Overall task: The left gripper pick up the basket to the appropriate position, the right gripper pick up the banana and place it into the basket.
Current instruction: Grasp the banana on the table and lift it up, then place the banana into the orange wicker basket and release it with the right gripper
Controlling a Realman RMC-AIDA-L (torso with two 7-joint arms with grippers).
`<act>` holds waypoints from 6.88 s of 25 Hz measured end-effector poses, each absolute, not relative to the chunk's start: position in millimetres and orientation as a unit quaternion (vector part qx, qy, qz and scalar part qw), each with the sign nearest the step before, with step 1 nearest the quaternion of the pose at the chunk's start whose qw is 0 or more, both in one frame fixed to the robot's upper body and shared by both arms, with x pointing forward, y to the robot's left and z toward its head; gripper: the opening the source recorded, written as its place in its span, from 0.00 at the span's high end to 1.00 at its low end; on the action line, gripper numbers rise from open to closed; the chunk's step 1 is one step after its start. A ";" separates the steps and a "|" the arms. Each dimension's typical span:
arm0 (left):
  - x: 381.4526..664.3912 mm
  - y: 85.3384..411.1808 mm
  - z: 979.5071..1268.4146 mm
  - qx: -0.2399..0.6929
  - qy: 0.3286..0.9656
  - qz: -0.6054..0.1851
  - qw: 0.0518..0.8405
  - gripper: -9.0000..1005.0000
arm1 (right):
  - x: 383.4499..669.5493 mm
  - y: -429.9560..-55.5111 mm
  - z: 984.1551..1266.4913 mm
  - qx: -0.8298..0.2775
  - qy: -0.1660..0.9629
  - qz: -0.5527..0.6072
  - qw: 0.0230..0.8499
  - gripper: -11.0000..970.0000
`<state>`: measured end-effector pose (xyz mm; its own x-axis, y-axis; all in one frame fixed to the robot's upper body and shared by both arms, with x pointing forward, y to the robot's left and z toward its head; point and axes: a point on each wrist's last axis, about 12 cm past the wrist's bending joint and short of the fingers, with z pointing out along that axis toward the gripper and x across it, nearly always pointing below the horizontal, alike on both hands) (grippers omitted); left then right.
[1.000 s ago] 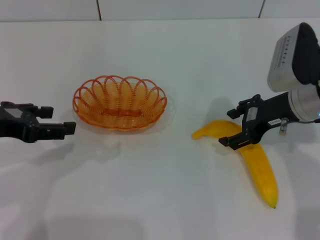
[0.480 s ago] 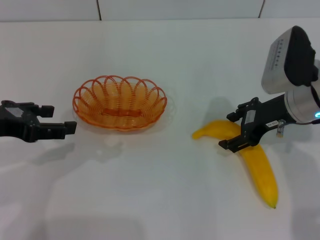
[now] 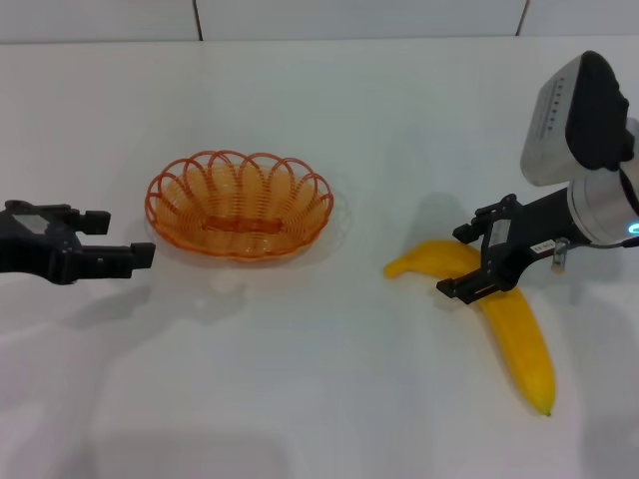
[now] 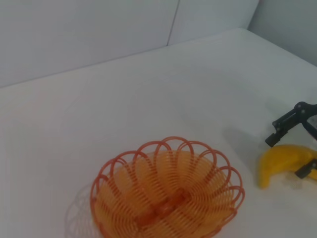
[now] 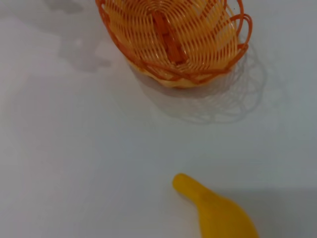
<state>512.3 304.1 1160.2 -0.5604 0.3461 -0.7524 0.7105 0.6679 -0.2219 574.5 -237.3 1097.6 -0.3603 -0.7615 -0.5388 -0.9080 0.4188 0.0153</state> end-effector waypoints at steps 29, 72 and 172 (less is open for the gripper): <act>514.3 303.7 1157.6 0.320 0.840 -0.264 0.351 0.19 | 579.0 -229.8 1106.6 -0.503 0.816 0.150 0.241 0.49; 438.2 358.2 1151.5 0.327 0.579 -0.419 0.618 0.20 | 585.7 -215.7 1121.2 -0.515 0.795 0.170 0.271 0.49; 509.8 347.6 1114.1 0.314 0.752 -0.349 0.463 0.20 | 610.2 -6.9 1165.8 -0.719 0.600 0.033 0.349 0.43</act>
<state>509.8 347.6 1114.1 -0.3750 0.1487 -0.9150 0.7948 0.5596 -0.2348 610.2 -6.9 1165.8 0.2780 -0.8396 -0.4667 -0.8857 -0.0359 -0.4629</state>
